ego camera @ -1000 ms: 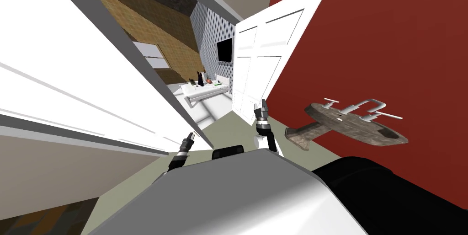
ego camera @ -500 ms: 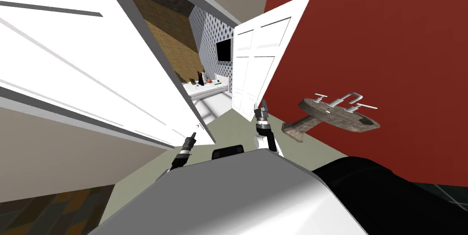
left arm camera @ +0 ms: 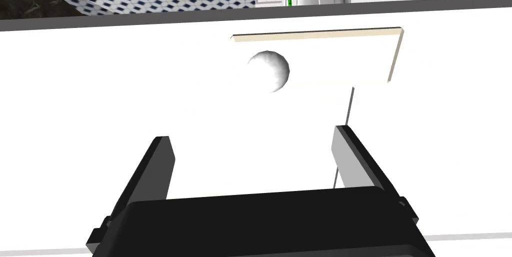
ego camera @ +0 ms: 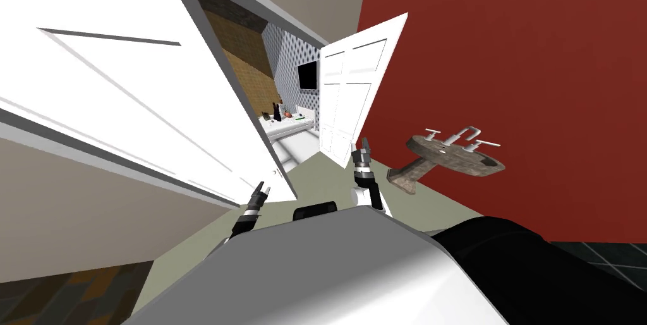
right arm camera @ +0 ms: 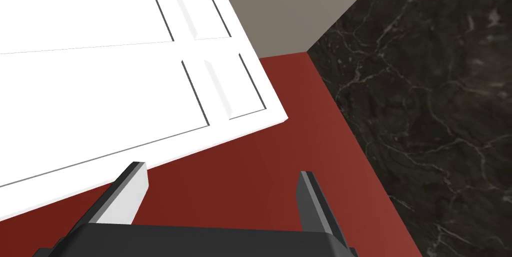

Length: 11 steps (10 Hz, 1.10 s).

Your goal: Pull the door open

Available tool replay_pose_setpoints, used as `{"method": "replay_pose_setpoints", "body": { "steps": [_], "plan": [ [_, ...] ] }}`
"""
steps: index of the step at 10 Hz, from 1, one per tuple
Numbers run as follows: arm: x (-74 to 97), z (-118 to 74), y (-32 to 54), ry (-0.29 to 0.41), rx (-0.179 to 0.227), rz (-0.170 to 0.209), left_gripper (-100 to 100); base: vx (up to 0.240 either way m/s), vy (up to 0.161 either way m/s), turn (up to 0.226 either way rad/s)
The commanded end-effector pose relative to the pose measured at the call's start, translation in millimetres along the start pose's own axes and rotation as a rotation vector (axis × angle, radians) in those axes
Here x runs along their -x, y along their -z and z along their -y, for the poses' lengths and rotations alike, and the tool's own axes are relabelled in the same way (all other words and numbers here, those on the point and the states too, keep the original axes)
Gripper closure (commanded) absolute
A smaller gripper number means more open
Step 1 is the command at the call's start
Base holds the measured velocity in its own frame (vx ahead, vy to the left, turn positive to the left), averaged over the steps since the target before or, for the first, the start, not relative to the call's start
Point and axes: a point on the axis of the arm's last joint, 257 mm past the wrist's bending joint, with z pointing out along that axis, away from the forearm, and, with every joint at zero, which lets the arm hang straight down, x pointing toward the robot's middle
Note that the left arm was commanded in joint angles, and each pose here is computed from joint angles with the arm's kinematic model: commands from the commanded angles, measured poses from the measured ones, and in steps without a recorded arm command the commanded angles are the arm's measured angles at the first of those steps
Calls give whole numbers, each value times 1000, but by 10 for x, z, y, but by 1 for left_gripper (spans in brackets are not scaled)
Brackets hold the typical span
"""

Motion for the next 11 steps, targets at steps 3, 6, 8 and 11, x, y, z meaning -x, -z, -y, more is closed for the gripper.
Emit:
{"method": "replay_pose_setpoints", "body": {
  "steps": [3, 6, 8, 11],
  "plan": [
    [217, 17, 8, 0, -11, 60, -100, 258, -17, -187],
    [188, 18, 8, 0, -9, 51, 100, 17, -2, -5],
    [188, 18, 8, 0, -9, 51, 100, -20, 3, -3],
    [196, 3, 103, -1, -4, 34, 100, -44, 23, -50]
  ]
}}
